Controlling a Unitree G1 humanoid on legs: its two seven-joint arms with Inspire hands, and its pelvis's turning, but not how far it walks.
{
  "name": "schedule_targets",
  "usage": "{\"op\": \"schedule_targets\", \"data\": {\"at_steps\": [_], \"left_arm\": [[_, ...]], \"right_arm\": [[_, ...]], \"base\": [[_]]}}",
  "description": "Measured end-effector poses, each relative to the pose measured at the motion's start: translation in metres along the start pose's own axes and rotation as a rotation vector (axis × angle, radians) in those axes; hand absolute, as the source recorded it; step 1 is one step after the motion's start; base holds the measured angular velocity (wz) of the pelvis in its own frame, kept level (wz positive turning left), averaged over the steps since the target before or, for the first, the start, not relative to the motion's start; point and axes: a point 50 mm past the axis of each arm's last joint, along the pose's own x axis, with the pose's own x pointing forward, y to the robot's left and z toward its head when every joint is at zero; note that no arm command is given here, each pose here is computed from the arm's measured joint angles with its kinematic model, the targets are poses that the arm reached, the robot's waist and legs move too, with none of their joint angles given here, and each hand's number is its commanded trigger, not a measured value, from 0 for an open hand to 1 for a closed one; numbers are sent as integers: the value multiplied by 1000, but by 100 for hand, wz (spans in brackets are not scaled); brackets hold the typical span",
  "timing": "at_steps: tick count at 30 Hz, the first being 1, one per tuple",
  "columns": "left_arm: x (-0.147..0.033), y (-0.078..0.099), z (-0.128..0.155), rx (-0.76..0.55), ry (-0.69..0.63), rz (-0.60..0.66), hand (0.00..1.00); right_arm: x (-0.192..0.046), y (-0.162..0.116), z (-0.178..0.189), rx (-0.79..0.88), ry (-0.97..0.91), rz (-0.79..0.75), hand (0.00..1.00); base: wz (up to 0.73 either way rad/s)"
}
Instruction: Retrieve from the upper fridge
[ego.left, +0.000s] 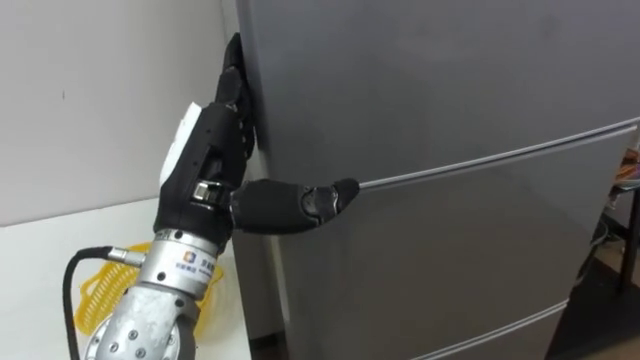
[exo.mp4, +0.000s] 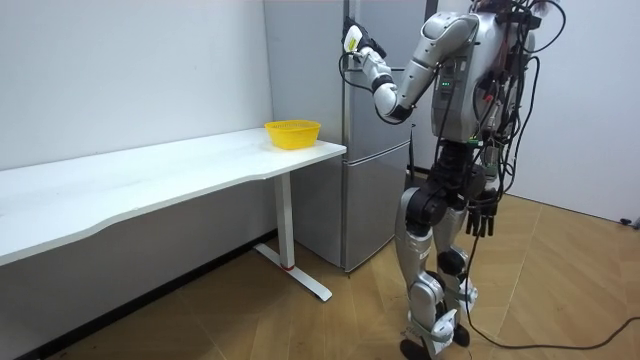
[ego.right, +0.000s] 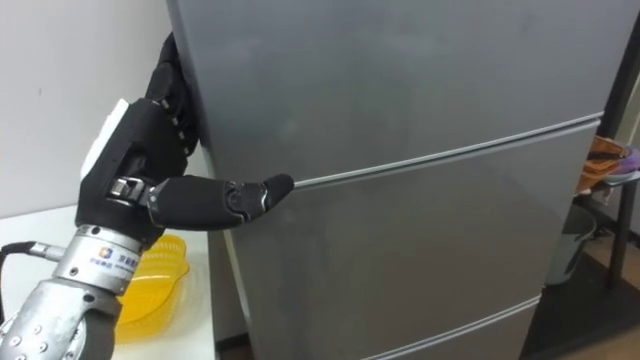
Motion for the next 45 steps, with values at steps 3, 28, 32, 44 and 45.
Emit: {"op": "schedule_targets", "data": {"at_steps": [3,28,32,44,45], "left_arm": [[0,0,0,0,0,4,100],[3,18,2,-32,2,170,100],[3,18,2,-32,1,170,100],[3,11,7,-37,-18,133,100],[3,10,8,-39,-18,130,100]], "right_arm": [[0,0,0,2,5,-1,0],[0,-1,6,-57,7,-11,0],[0,-1,6,-69,8,-11,0],[-1,-2,8,-73,3,-17,0],[-1,-2,9,-73,1,-20,0]], "base": [[0],[1],[0],[4],[7]]}}
